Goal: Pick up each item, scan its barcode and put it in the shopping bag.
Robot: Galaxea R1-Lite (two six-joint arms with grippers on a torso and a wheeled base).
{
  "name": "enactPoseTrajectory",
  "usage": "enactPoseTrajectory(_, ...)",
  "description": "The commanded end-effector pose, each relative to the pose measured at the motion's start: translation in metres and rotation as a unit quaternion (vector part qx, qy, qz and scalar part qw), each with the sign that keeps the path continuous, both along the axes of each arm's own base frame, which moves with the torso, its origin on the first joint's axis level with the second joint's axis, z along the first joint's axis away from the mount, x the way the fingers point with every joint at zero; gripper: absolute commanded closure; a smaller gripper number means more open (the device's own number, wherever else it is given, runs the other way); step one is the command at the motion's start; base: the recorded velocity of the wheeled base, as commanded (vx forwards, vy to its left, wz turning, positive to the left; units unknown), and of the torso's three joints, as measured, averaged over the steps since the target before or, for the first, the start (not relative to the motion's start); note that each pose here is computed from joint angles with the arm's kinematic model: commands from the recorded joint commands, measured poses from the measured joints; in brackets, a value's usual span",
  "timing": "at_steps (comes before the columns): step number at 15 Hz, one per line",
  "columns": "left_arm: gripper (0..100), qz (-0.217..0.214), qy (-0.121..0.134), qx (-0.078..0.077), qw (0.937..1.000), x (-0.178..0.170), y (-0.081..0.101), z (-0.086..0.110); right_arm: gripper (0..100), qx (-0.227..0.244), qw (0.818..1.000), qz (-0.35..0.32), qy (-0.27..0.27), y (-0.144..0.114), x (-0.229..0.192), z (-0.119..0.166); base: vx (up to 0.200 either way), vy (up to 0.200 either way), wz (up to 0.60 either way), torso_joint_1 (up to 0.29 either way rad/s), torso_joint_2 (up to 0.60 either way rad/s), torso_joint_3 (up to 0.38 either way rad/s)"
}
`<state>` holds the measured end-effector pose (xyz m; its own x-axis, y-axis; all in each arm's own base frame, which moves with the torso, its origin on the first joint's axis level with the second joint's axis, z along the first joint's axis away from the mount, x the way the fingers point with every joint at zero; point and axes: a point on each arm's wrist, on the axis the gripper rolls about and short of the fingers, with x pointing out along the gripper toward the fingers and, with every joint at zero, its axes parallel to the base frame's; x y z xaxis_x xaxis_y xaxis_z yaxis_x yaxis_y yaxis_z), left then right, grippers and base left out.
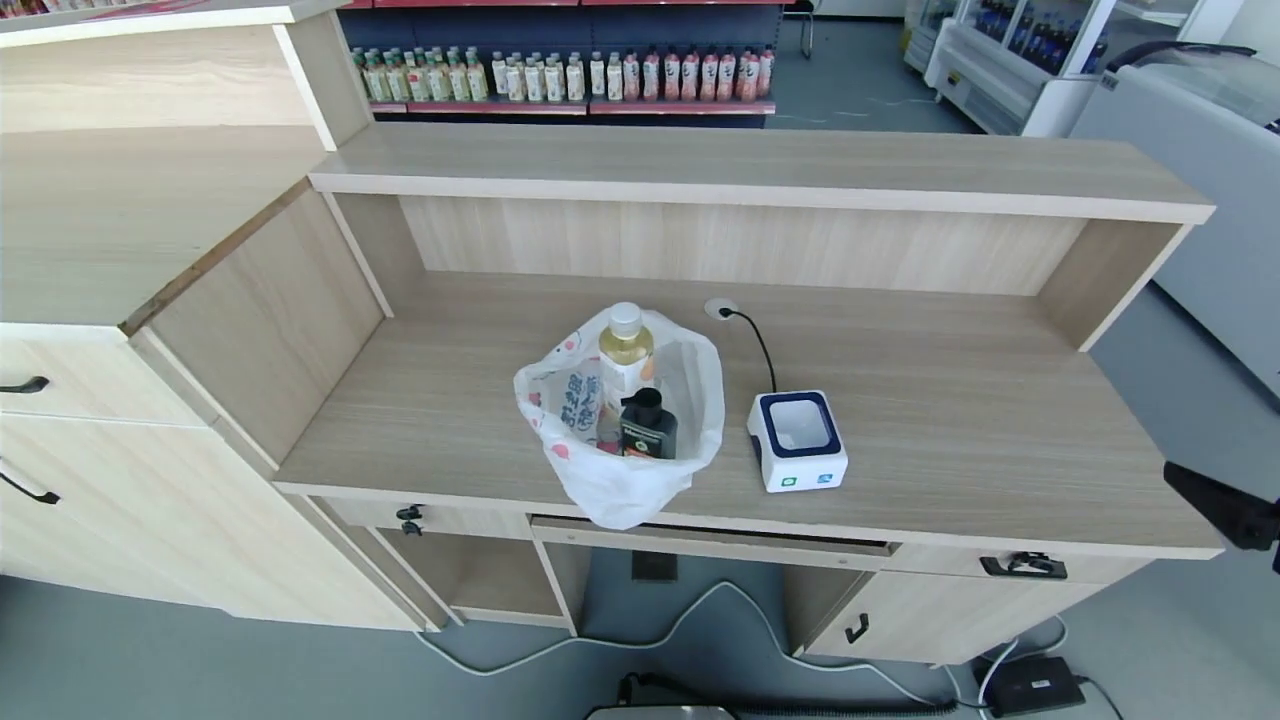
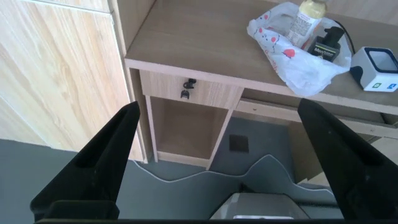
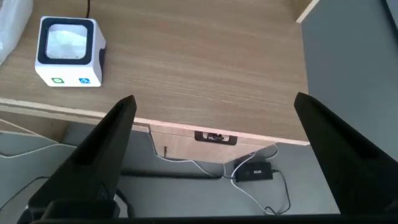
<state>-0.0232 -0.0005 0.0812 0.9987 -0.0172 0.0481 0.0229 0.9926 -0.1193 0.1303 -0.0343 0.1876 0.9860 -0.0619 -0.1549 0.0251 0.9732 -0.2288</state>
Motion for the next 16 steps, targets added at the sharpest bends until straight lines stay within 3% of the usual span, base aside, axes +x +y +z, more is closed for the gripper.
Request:
enactPoseTrajectory(1, 0, 0.000, 0.000, 0.000, 1.0000, 0.000, 0.000, 0.000, 0, -0.011, 1.000, -0.001, -0.017, 0.008, -0.027, -0.018, 0.000, 0.000, 0.00, 0.000, 0.00, 0.000)
enactPoseTrajectory(4, 0, 0.000, 0.000, 0.000, 1.0000, 0.000, 0.000, 0.000, 0, -0.012, 1.000, 0.001, -0.028, 0.014, -0.045, -0.027, 0.000, 0.000, -0.20, 0.001, 0.00, 0.001)
enactPoseTrajectory(6, 0, -0.001, 0.000, 0.000, 1.0000, 0.000, 0.000, 0.000, 0, 0.002, 1.000, 0.006, -0.022, 0.021, -0.066, -0.052, 0.000, 0.000, 0.00, 0.000, 0.00, 0.000)
enactPoseTrajectory(9, 0, 0.000, 0.000, 0.000, 1.0000, 0.000, 0.000, 0.000, 0, 0.095, 0.995, 0.006, -0.031, 0.031, -0.095, -0.068, 0.000, 0.000, 0.00, 0.000, 0.00, 0.000)
enactPoseTrajectory(10, 0, 0.000, 0.000, 0.000, 1.0000, 0.000, 0.000, 0.000, 0, 0.106, 0.994, -0.019, -0.020, 0.032, -0.103, -0.075, 0.000, 0.000, 0.00, 0.000, 0.00, 0.000)
enactPoseTrajectory(13, 0, 0.000, 0.000, 0.000, 1.0000, 0.000, 0.000, 0.000, 0, 0.115, 0.990, -0.076, 0.008, 0.033, -0.129, -0.100, 0.000, 0.000, 0.00, 0.000, 0.00, 0.000)
enactPoseTrajectory(16, 0, 0.000, 0.000, 0.000, 1.0000, 0.000, 0.000, 0.000, 0, 0.115, 0.992, -0.029, -0.034, 0.033, -0.141, -0.105, 0.000, 0.000, 0.00, 0.000, 0.00, 0.000)
